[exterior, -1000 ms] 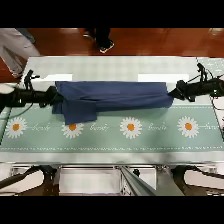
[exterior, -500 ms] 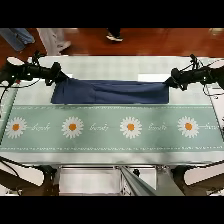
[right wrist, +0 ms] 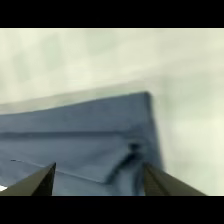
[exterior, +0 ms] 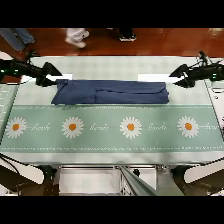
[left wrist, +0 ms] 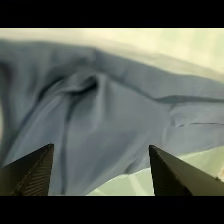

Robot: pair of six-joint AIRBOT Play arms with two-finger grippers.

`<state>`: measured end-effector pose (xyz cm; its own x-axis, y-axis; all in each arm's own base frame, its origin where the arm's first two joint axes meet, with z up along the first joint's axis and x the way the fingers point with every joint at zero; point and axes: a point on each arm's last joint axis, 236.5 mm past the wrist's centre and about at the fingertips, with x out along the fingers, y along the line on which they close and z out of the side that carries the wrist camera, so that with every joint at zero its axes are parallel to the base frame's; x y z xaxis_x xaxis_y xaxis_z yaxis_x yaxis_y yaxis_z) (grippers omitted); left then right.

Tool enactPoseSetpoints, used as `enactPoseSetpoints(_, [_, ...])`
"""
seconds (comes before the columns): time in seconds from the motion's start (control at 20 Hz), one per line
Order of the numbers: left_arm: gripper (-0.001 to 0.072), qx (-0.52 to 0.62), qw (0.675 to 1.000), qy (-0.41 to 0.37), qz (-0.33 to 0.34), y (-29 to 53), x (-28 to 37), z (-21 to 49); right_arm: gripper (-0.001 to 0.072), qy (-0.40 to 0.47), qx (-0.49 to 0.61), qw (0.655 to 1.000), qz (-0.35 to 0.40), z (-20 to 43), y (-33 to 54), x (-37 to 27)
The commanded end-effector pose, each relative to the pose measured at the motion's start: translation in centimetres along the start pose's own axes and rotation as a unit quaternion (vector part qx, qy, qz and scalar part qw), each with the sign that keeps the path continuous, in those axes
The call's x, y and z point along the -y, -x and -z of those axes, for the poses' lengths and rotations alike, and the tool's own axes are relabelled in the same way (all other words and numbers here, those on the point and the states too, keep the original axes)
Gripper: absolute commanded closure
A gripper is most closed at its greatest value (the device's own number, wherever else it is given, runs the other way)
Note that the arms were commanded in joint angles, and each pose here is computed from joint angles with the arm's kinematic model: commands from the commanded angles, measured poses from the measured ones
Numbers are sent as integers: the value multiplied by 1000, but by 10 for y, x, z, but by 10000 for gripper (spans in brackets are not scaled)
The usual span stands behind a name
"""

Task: Fold the shirts.

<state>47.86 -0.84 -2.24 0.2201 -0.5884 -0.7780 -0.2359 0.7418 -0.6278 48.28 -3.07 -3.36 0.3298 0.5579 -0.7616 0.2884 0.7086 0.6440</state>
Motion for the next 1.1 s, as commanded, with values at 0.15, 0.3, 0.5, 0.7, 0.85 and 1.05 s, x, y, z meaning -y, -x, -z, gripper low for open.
enactPoseSetpoints(0.15, [8, 145, 984, -10, -108, 60, -17, 4, 86, -65, -82, 992, 67, 43, -15, 56])
enactPoseSetpoints(0.3, [8, 217, 969, -61, -100, 64, 25, 29, 86, -58, -110, 991, 43, 55, -45, 35])
enactPoseSetpoints(0.5, [8, 172, 976, -104, -87, 39, 57, 74, 89, -52, -136, 989, 32, 70, -76, 13])
enactPoseSetpoints(0.7, [79, 135, 978, -142, -73, 3, 85, 94, 689, 6, -135, 991, 10, 67, -82, -19])
enactPoseSetpoints(0.85, [677, 118, 973, -196, -23, -20, 123, 109, 690, 43, -139, 989, 24, 70, -59, -30])
enactPoseSetpoints(1.05, [678, 114, 964, -238, 39, -47, 183, 128, 690, 99, -87, 987, 96, 84, 6, -27])
